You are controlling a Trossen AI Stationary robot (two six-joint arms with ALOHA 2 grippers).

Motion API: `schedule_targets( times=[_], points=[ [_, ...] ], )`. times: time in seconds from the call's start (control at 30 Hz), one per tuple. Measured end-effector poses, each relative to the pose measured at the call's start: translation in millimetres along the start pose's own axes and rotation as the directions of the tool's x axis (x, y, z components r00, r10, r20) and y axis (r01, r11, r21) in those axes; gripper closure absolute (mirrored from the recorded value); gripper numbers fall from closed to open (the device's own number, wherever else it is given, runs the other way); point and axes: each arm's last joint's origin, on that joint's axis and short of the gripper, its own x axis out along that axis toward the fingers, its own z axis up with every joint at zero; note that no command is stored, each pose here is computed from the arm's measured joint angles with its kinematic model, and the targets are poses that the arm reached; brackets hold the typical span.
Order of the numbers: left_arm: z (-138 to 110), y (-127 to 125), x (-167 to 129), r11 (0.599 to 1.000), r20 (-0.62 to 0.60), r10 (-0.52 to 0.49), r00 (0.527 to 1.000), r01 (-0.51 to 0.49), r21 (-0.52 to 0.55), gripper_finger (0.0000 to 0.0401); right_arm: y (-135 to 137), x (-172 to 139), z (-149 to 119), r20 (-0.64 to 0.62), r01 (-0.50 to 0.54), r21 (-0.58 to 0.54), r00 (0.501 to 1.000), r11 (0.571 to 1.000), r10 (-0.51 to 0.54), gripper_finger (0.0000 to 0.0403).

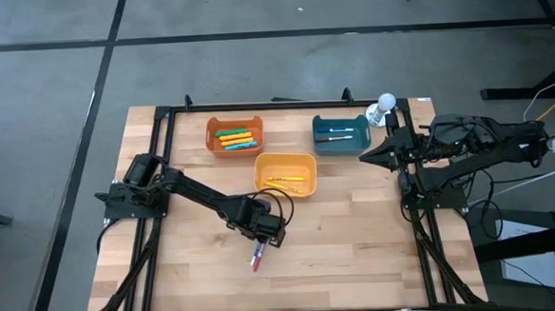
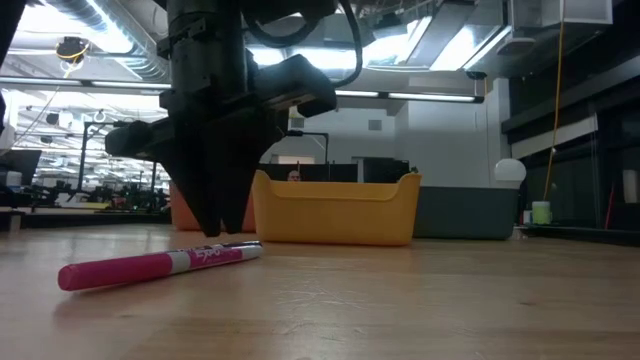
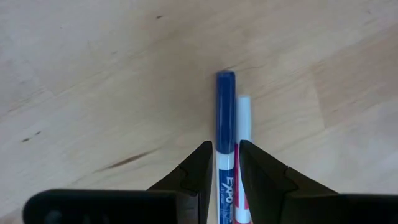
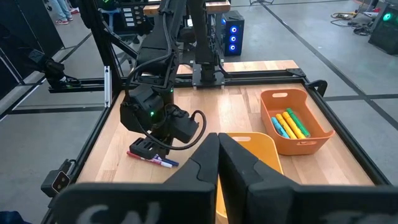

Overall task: Pick & Place Markers
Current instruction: Put the blue marker pen into the blue bin

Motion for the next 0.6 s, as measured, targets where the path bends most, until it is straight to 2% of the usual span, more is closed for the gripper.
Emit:
schedule_targets(
  times=[0.6],
  points=[
    [-3.6,0.0,12.5,1.000,-0.030,0.025,0.999,-0.024,0.014,0.0327,0.0,0.1,0.0,0.000,0.000,0.000,1.000,1.000,0.000,0.0393]
  ],
)
